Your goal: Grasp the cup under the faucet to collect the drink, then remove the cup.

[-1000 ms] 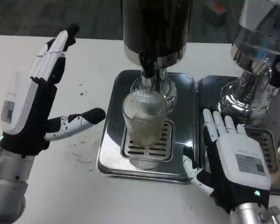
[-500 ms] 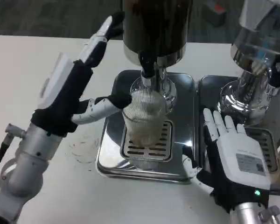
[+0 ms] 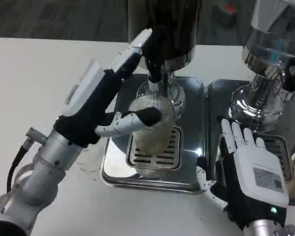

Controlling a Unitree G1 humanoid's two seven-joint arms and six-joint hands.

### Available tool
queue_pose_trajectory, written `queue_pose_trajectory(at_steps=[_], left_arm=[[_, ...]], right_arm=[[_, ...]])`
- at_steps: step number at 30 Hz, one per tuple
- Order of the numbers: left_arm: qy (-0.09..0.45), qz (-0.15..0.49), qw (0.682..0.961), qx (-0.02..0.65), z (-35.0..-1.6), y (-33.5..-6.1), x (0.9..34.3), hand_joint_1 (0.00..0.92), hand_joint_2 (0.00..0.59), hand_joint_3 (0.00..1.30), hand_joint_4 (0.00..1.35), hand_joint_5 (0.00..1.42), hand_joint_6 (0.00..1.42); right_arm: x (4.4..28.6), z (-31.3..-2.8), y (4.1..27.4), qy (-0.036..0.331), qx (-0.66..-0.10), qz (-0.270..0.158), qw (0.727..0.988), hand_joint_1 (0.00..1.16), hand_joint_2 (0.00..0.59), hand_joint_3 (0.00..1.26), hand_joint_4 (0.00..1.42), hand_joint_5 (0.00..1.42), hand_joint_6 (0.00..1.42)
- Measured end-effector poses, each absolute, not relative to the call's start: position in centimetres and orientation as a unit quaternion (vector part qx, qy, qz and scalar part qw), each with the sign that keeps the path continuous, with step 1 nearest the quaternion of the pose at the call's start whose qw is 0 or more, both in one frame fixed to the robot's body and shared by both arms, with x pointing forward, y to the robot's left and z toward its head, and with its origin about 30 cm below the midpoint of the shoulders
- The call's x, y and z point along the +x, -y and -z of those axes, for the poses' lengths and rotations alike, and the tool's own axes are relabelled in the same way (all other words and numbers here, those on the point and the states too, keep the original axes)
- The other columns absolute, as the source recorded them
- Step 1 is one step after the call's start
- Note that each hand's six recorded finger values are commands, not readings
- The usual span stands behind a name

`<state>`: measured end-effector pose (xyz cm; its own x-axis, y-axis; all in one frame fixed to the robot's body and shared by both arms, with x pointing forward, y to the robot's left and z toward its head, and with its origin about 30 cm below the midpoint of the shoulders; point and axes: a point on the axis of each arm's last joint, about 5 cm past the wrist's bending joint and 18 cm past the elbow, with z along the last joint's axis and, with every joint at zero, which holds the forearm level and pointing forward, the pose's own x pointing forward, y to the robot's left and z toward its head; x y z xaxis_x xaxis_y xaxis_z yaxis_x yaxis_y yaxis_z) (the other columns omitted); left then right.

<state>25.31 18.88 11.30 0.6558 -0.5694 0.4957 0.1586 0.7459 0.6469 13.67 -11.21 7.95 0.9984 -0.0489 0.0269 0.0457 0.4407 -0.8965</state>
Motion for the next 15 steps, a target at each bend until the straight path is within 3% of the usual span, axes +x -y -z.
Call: queue_pose_trajectory(at_steps=[10,15], left_arm=[[0.385,0.204,0.834,0.34,-11.41,-19.27,24.46,0.0,0.099,0.1,0.02,0.18,0.11],[0.411,0.202,0.787,0.414,-11.85,-19.51,24.26,0.0,0.099,0.11,0.03,0.19,0.12]], right_arm=[[13.96,-8.11,11.25,0.005,-0.53,0.027,0.848,0.39,0.489,0.0,0.0,0.0,0.0],[14.11,-8.14,11.23,0.008,-0.529,0.026,0.848,0.39,0.489,0.0,0.0,0.0,0.0]])
